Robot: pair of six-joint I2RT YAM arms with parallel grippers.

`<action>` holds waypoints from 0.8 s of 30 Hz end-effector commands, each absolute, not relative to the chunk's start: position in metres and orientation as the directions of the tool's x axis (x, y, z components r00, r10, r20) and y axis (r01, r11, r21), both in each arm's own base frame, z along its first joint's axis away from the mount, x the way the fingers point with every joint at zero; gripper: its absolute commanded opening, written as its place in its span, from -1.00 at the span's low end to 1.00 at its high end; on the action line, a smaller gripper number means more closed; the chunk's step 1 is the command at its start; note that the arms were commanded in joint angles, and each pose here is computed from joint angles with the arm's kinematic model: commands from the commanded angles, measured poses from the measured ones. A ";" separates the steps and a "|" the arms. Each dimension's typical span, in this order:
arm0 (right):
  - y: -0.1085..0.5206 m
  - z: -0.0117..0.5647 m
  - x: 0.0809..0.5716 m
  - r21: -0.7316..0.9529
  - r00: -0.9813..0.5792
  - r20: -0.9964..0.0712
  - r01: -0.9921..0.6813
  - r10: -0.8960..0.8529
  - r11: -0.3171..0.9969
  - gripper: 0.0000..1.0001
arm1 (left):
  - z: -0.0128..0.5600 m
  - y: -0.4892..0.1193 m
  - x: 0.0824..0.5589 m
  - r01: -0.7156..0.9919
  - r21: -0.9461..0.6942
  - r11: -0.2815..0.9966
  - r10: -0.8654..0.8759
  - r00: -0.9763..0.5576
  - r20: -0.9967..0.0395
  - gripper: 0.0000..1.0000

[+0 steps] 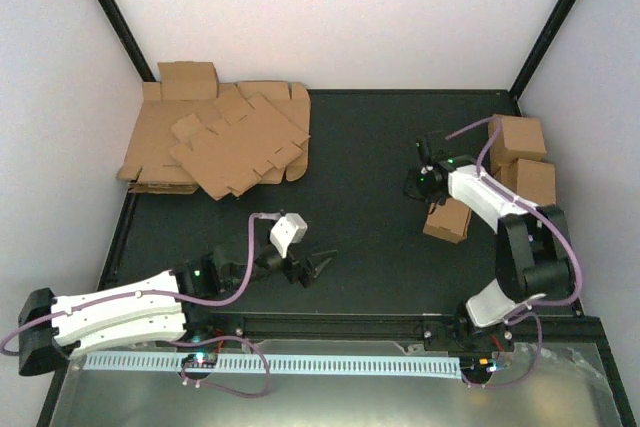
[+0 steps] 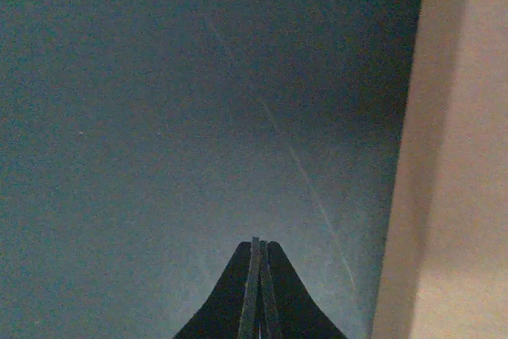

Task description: Fold the paper box

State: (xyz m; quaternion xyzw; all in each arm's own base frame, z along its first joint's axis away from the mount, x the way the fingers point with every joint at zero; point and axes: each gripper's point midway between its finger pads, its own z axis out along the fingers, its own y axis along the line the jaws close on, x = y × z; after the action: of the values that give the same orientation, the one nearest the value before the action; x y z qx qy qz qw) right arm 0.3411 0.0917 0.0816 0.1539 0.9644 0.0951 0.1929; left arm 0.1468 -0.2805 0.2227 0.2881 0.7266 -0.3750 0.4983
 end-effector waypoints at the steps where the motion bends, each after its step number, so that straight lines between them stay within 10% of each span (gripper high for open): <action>1: 0.085 0.081 0.357 0.123 -0.868 -0.394 0.276 0.302 0.953 -0.96 | 0.232 -0.277 0.146 0.788 -0.299 0.538 0.013 -0.363 -0.932 0.97; 24: -0.016 0.063 0.336 -0.134 -0.923 -0.311 0.277 0.225 0.951 -0.87 | 0.223 -0.280 0.149 0.777 -0.340 0.530 0.006 -0.404 -0.915 0.98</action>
State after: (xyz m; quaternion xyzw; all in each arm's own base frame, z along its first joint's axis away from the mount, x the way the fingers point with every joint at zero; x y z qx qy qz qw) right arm 0.3345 -0.0083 0.0534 0.1468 0.9764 -0.0659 0.1438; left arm 0.1493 -0.2769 0.2193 0.2738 0.7369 -0.3894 0.4800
